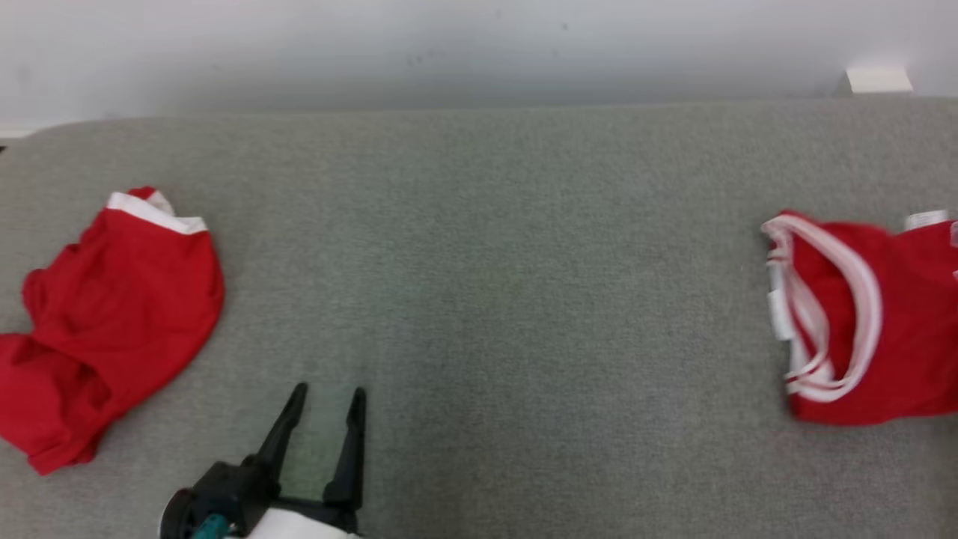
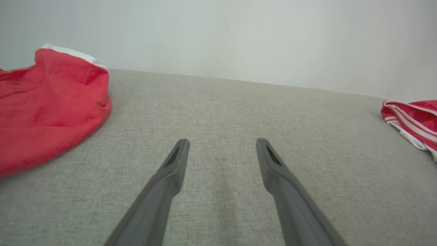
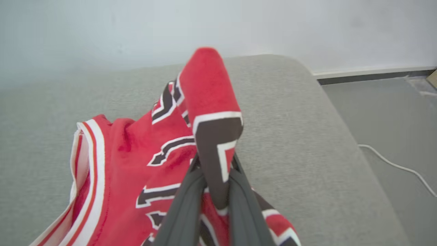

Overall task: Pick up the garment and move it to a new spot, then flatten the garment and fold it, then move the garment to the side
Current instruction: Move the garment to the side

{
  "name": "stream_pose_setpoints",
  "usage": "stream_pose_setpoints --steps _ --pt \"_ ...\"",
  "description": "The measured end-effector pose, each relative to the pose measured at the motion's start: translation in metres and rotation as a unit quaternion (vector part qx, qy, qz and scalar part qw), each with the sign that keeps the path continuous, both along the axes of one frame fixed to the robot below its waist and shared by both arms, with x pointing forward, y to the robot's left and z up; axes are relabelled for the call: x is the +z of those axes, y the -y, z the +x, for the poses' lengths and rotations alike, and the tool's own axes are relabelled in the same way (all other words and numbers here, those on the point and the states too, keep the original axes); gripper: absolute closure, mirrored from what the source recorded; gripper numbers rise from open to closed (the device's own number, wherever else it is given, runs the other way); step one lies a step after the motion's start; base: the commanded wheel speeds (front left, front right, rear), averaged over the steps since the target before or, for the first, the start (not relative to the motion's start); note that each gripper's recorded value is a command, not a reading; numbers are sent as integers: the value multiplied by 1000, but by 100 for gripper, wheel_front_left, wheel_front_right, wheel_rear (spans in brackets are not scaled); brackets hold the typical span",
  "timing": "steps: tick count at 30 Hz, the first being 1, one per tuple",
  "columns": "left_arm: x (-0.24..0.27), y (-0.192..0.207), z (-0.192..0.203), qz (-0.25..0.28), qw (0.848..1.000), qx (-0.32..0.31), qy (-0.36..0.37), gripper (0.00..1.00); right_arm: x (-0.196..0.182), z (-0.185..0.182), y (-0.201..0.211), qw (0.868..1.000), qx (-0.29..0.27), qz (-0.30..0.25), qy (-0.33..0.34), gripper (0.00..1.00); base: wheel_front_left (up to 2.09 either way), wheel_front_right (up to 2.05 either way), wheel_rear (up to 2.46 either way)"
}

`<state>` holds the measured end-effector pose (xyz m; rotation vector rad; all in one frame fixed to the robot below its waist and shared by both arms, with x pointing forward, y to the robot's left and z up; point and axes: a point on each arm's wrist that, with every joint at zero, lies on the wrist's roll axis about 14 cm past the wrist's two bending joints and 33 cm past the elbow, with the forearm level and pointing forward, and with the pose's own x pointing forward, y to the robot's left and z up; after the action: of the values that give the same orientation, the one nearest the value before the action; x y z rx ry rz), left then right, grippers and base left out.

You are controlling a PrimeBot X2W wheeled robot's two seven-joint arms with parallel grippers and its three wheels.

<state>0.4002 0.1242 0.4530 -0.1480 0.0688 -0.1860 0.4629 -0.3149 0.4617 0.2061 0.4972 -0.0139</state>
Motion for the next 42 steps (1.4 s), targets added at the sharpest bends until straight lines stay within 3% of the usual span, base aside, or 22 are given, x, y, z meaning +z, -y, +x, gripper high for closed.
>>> stream_pose_setpoints --steps 7,8,9,10,13,20,31,37,42 --pt "-12 14 16 -1 1000 -28 -10 0 7 22 66 993 -79 -86 16 100 0 0 0" --pt "-14 13 15 -1 1000 -27 -12 0 8 25 74 991 -91 -92 19 79 0 0 0" --pt "-16 11 15 0 1000 -24 -15 0 8 27 82 989 -101 -103 20 26 0 0 0" --pt "-17 9 14 1 1000 -21 -18 0 6 28 89 987 -108 -117 17 0 0 0 0" --pt "-20 -3 14 4 1000 -4 -21 0 5 34 98 982 -117 -147 20 0 0 0 0" --pt "-6 -14 7 3 1000 18 -6 0 48 41 84 966 -101 -190 143 0 0 0 0" --pt "31 -19 -24 -15 998 43 36 0 71 -27 -4 951 -24 -146 270 0 0 0 0" --pt "38 -22 -44 -13 998 50 45 0 40 -88 -52 961 -20 -91 262 0 0 0 0" --pt "41 -24 -53 -12 997 54 50 0 17 -118 -88 969 -13 -49 242 0 0 0 0"
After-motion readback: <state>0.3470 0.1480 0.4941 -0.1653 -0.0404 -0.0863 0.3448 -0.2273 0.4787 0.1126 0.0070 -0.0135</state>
